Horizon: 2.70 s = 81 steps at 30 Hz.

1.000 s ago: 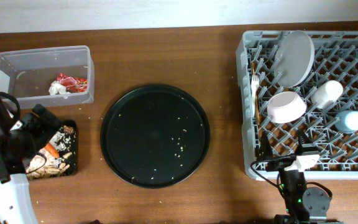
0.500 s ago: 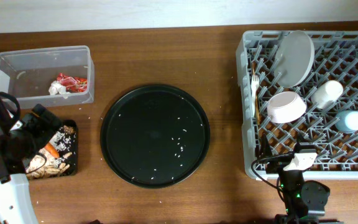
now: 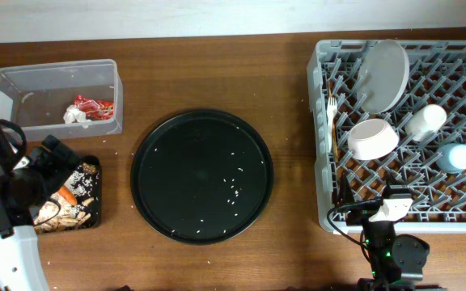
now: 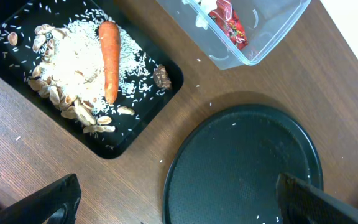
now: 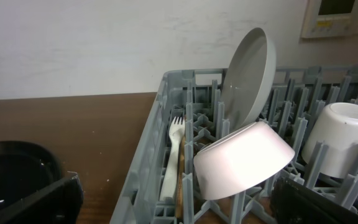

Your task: Sort waste into correct bins and load items into the dishwasher rack

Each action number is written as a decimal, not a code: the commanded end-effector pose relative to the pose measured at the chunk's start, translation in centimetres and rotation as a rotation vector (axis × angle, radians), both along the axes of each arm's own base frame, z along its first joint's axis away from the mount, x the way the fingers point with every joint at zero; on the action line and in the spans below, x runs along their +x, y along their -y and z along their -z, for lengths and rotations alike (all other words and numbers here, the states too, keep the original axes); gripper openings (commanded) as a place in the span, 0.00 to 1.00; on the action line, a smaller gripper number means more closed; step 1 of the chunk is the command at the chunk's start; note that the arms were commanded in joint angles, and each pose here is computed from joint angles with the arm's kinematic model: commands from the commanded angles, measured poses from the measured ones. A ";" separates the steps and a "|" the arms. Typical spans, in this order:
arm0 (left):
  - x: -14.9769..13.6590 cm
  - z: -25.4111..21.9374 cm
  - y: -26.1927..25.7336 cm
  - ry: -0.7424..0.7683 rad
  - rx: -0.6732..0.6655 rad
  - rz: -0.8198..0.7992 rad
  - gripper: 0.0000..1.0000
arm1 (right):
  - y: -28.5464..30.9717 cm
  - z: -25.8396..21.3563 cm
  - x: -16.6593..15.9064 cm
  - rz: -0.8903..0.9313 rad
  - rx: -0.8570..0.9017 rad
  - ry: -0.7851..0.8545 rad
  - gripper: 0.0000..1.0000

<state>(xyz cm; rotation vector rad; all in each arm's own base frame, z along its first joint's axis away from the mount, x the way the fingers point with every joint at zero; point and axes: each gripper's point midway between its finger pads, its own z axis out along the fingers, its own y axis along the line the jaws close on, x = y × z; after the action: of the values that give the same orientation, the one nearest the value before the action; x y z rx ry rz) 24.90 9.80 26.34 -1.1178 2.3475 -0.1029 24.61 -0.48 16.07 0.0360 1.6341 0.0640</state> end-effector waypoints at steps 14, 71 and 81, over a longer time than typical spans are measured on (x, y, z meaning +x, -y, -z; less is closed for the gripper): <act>1.3 4.9 8.9 0.424 0.499 0.742 0.99 | -0.1 0.2 0.0 -0.001 0.001 -0.002 0.99; -0.3 10.5 10.8 0.860 0.703 0.692 0.99 | -0.1 0.2 0.0 -0.001 0.001 -0.002 0.99; -0.3 10.5 10.8 0.860 0.703 0.692 0.99 | -0.1 0.2 0.0 -0.001 0.001 -0.002 0.99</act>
<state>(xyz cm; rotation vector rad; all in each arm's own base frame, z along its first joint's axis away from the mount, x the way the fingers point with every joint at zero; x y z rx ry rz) 24.59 -0.99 16.06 0.1092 1.6353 -0.0081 24.60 -0.45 16.12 0.0323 1.6323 0.0624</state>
